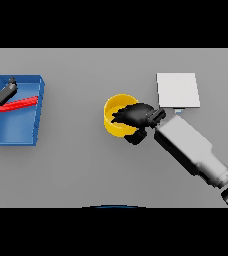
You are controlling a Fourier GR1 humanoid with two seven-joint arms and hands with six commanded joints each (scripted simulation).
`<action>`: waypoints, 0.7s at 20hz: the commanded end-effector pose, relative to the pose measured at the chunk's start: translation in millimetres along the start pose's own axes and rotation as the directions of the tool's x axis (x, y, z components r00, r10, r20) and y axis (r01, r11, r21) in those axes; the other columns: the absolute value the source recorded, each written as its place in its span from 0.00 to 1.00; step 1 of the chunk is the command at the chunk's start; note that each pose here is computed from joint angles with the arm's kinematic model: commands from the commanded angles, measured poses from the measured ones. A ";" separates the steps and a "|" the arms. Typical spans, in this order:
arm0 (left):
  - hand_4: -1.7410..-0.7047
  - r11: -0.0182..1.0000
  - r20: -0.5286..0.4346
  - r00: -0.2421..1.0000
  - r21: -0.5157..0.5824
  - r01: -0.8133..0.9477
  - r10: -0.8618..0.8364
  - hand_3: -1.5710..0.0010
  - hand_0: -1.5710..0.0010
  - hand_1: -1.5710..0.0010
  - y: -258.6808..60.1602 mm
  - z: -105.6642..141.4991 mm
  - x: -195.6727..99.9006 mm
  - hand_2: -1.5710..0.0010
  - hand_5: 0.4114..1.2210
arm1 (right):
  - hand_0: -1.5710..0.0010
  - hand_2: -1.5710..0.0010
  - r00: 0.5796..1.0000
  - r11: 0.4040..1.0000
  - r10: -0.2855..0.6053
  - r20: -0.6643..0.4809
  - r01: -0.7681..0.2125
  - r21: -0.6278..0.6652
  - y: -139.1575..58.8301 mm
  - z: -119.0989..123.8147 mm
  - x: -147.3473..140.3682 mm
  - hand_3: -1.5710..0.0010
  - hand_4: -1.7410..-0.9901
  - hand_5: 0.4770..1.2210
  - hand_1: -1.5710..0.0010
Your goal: Pick up the red beaker and tilt it to pour out 1 green nut into yellow bowl. Pick up the yellow bowl and place it on the metallic measuring scale.
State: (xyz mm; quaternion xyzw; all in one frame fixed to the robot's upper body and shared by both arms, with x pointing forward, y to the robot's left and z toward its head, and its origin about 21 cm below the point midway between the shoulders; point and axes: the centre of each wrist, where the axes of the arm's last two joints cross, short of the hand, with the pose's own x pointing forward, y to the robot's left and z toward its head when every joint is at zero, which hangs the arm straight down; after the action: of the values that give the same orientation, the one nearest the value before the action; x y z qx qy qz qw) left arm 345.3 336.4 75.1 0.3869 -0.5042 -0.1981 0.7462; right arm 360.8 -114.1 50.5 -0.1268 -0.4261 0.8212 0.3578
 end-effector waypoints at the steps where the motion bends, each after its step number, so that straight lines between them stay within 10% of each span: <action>1: 0.95 1.000 0.004 1.000 0.001 -0.002 0.002 1.00 1.00 1.00 -0.2 -0.6 -0.7 1.00 0.36 | 0.90 0.91 1.000 1.000 0.002 -0.009 -0.002 0.011 2.2 1.0 -3.5 0.88 0.56 0.49 0.91; 6: 0.95 1.000 0.004 1.000 0.008 -0.002 0.002 1.00 1.00 1.00 3.0 -2.4 0.3 1.00 0.36 | 0.29 0.31 1.000 1.000 0.000 0.021 -0.001 0.029 1.3 -0.9 -0.3 0.55 0.24 0.83 0.30; 10: 0.96 1.000 0.012 1.000 0.014 0.010 -0.011 1.00 1.00 1.00 2.2 -2.7 -0.3 1.00 0.35 | 0.12 0.21 1.000 0.999 -0.014 0.022 0.013 0.036 -0.3 0.2 -2.7 0.23 0.10 0.93 0.12; 14: 0.97 1.000 0.013 1.000 0.009 0.018 -0.018 1.00 1.00 1.00 3.2 -3.5 0.8 1.00 0.34 | 0.05 0.18 0.999 0.999 -0.023 0.030 0.022 0.025 -0.6 1.7 -2.0 0.12 0.04 0.97 0.05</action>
State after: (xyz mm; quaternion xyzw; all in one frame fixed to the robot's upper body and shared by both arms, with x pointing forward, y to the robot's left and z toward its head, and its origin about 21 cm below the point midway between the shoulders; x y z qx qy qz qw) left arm 348.5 339.2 77.5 0.3934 -0.5066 -0.2051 0.7392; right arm 361.8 -116.3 52.2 -0.1051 -0.4233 0.8239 0.3620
